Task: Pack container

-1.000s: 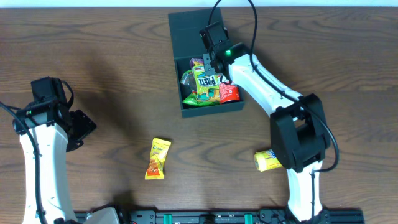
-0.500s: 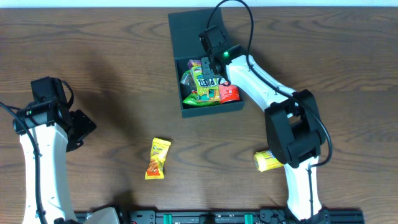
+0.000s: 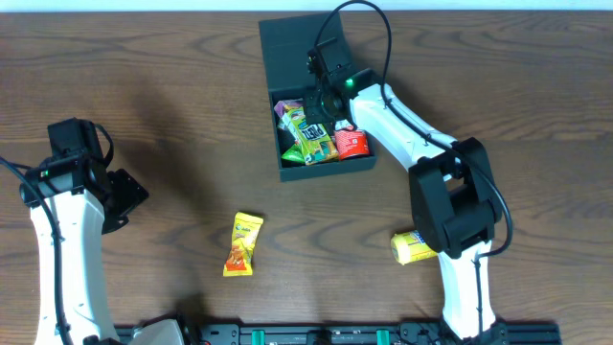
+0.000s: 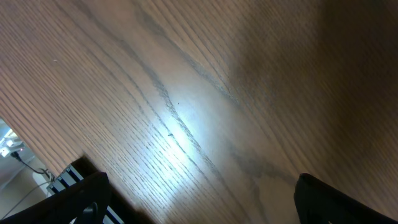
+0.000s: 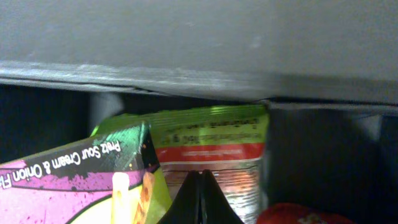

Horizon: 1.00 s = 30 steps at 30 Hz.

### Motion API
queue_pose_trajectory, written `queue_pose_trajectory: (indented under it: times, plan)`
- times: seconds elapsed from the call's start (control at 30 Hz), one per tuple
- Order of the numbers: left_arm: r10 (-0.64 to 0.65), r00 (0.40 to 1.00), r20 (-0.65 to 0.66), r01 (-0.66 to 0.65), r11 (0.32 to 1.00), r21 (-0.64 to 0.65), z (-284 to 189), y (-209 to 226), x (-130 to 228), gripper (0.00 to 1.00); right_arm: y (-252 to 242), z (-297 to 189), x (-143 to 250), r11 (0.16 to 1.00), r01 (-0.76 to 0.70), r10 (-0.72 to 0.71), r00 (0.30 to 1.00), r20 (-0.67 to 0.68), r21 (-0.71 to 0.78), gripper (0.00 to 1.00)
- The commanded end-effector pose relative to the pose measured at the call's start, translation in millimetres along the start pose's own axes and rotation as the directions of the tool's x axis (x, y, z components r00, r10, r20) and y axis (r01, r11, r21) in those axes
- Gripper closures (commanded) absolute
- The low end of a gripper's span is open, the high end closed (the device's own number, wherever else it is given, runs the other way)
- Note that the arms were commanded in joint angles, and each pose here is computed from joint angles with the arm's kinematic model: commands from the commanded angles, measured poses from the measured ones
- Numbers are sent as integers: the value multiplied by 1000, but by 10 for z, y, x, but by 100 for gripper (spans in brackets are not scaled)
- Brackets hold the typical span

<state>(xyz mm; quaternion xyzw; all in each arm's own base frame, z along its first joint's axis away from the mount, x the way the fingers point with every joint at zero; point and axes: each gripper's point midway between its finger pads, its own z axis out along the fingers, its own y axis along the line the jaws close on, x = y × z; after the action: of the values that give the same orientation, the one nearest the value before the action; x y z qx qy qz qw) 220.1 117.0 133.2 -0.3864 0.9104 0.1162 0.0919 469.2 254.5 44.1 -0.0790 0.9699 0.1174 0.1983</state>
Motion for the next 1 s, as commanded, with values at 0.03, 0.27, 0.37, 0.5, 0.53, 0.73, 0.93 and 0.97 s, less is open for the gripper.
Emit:
queue_pose_trajectory:
  times: [0.03,0.27,0.37,0.5,0.53,0.73,0.93,0.97]
  plan:
    - [2,1000,4,-2,1000,-22,8,43,-21,5,107,-1,10,997,-32,30,999,-25,-71,99]
    - [2,1000,4,-2,1000,-22,8,43,-21,5,211,-60,12,990,-60,55,998,-38,-126,99]
    - [2,1000,4,-2,1000,-22,8,43,-21,5,261,-96,10,985,-82,76,996,-45,-152,99]
    - [2,1000,4,-2,1000,-22,8,43,-21,5,336,-185,-10,977,-103,95,994,-49,-188,99]
    - [2,1000,4,-2,1000,-22,8,43,-21,5,357,-217,-19,974,-106,98,994,-48,-199,99]
    - [2,1000,4,-2,1000,-22,8,43,-21,5,358,-324,41,973,-128,115,990,-77,-191,99]
    - [2,1000,4,-2,1000,-22,8,43,-21,5,377,-337,282,974,-146,116,979,-170,-172,99]
    - [2,1000,4,-2,1000,-22,8,43,-21,5,411,-337,305,975,-140,109,978,-175,-173,99]
